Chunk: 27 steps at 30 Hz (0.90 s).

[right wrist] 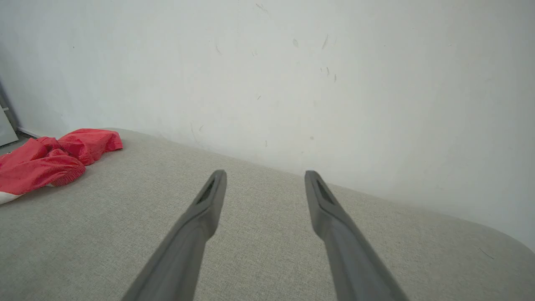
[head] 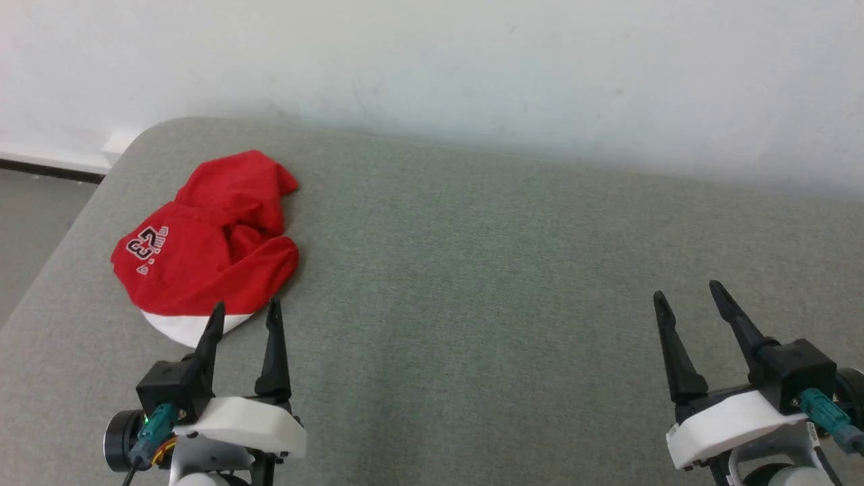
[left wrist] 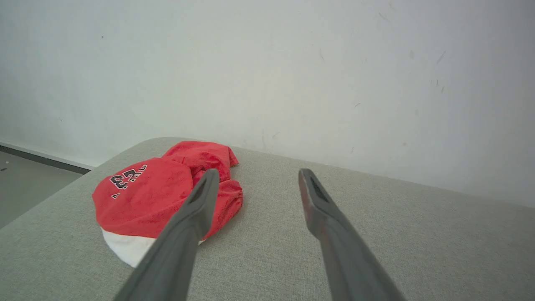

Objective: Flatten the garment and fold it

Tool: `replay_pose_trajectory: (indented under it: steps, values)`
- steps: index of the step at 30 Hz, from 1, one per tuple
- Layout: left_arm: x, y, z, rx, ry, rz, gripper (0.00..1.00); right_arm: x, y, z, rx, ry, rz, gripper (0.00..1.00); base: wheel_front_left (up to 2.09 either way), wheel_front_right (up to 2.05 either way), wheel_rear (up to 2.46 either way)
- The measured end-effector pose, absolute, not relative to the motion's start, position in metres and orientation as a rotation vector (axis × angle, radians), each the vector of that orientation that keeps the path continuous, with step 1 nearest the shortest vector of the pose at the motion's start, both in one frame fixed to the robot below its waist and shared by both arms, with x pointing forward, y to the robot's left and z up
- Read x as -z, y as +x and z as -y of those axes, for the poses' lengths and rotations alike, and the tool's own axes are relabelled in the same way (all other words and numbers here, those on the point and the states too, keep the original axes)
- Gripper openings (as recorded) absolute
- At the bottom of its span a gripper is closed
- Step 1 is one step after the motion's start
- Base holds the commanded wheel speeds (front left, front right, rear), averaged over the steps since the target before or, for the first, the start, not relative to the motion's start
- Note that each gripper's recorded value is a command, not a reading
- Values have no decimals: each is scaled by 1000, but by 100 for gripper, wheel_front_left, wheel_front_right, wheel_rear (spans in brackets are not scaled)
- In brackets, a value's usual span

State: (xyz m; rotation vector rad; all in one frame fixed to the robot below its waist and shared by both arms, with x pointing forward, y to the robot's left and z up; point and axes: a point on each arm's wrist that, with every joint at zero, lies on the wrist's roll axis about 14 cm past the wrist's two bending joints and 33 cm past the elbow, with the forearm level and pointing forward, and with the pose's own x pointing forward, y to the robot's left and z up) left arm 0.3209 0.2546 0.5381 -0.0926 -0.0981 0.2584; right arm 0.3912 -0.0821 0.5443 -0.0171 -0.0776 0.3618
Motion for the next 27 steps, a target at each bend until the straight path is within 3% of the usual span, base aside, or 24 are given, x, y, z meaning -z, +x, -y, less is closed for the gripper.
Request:
replay_pose_trajectory:
  steps: [27]
  values:
    - [-554, 287, -297, -428, -147, 190, 100, -551, 395, 9, -573, 18, 112, 100, 0, 0, 0]
